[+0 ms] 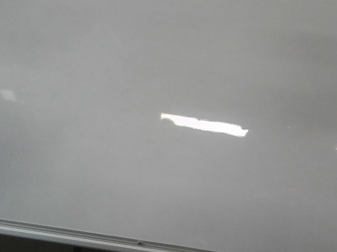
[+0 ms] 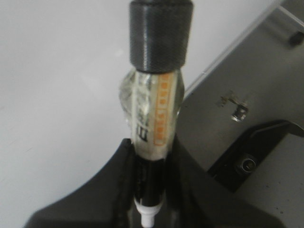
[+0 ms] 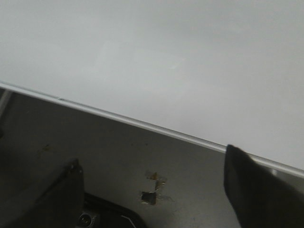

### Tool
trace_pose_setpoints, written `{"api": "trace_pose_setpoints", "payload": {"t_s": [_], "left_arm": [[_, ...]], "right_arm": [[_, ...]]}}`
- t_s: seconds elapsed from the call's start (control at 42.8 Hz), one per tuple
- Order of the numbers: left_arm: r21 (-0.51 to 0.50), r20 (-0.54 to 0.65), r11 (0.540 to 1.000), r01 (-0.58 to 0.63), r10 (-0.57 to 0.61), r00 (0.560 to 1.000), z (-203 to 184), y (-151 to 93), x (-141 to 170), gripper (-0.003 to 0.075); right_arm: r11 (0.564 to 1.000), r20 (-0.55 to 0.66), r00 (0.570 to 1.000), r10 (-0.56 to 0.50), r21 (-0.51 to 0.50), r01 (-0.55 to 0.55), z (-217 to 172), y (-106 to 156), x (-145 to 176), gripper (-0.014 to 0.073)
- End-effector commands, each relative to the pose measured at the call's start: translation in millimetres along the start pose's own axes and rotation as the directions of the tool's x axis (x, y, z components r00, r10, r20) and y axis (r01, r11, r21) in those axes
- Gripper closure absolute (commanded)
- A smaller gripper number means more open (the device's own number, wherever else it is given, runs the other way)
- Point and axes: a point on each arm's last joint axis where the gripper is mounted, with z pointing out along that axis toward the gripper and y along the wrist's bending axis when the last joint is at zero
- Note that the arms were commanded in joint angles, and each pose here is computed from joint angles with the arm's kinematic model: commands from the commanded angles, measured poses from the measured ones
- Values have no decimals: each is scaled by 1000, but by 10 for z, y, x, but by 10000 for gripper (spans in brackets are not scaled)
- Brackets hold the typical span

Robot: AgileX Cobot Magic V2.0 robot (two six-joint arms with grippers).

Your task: Write number 2 on whiteboard

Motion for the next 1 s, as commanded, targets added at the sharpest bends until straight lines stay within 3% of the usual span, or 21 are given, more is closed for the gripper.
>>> {"api": "trace_pose_setpoints", "payload": {"t_s": [0.0,0.117,0.304,0.537,0.701,0.981], "left_arm": [[43,72,994,-99,96,993,-80,-200,-143,714],[107,60,971,-212,206,977,42,-397,-231,714],[185,56,918,-351,347,936,222,-647,-444,714],[227,98,839,-495,486,868,303,-914,-671,714],[222,125,815,-535,520,845,305,-994,-724,714],[206,162,816,-539,515,842,298,-1011,-763,714]], "right_arm": [[982,89,990,-111,-141,123,-40,157,-219,-27],[917,113,955,-274,-269,295,9,335,-338,-27],[727,190,823,-535,-392,563,46,675,-518,-27],[541,292,689,-664,-448,712,122,1026,-685,-27],[489,311,656,-687,-471,735,212,1156,-760,5],[504,323,671,-668,-467,727,260,1175,-803,127]]}}
